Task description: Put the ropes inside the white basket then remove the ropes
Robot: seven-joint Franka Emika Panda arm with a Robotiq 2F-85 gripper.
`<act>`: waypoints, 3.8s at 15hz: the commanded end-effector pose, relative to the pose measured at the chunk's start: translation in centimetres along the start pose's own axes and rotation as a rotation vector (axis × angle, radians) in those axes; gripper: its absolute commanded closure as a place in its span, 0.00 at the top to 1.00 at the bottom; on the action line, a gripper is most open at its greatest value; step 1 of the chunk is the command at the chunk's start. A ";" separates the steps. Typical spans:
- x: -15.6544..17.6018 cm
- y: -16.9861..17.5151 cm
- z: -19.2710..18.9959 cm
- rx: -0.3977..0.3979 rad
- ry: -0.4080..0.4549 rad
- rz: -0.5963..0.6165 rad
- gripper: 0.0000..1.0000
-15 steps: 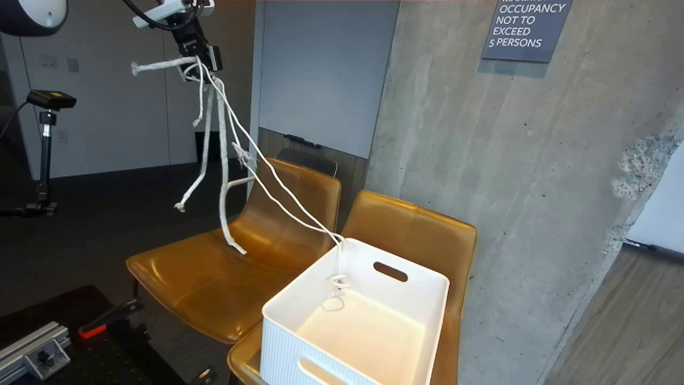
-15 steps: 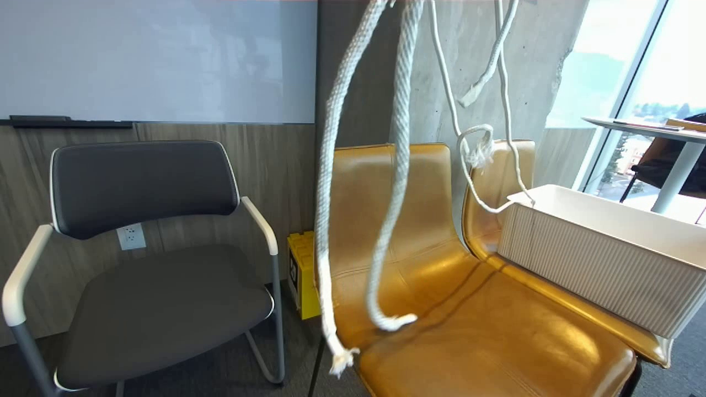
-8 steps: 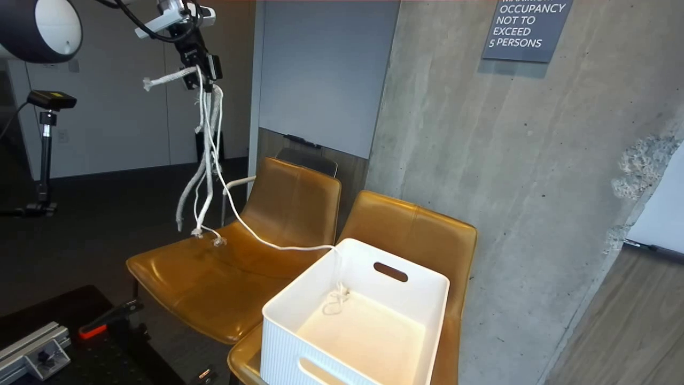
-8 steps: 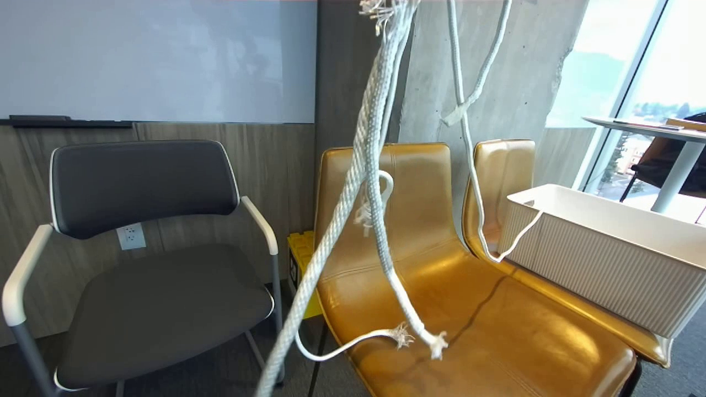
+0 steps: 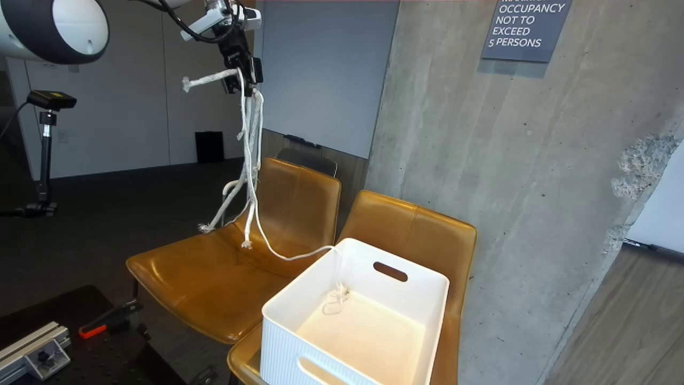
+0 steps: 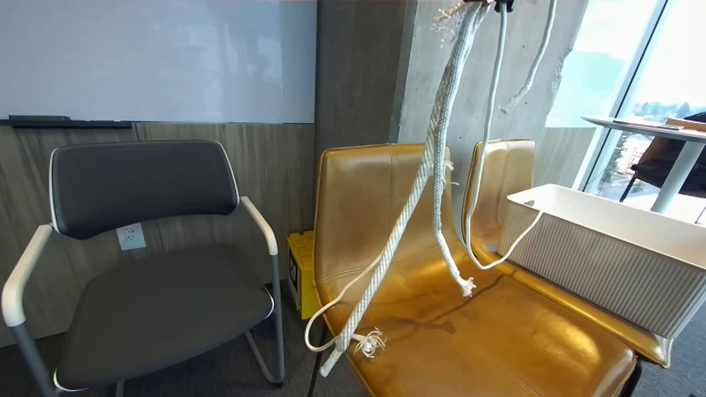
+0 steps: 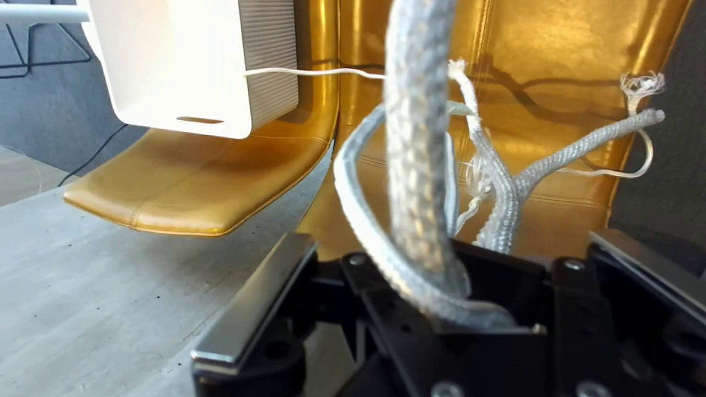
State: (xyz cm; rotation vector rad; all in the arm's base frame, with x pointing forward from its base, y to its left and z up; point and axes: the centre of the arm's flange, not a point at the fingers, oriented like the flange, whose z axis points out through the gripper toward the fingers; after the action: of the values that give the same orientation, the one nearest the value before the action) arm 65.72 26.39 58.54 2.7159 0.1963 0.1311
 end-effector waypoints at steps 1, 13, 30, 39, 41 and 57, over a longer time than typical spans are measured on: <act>-1.6 2.6 1.0 0.020 -0.040 0.051 0.00; -4.1 10.5 2.8 -0.005 -0.092 0.124 0.00; -6.9 -2.9 8.9 0.182 -0.069 0.011 0.00; -5.4 -1.0 10.2 0.127 0.003 0.027 0.26; -4.5 -0.2 10.4 0.107 0.002 0.035 0.28; -0.5 2.7 14.0 0.142 -0.021 -0.462 1.00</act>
State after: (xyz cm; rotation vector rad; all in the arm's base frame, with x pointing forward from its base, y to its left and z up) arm 66.04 20.71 46.18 2.7462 0.6463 0.0102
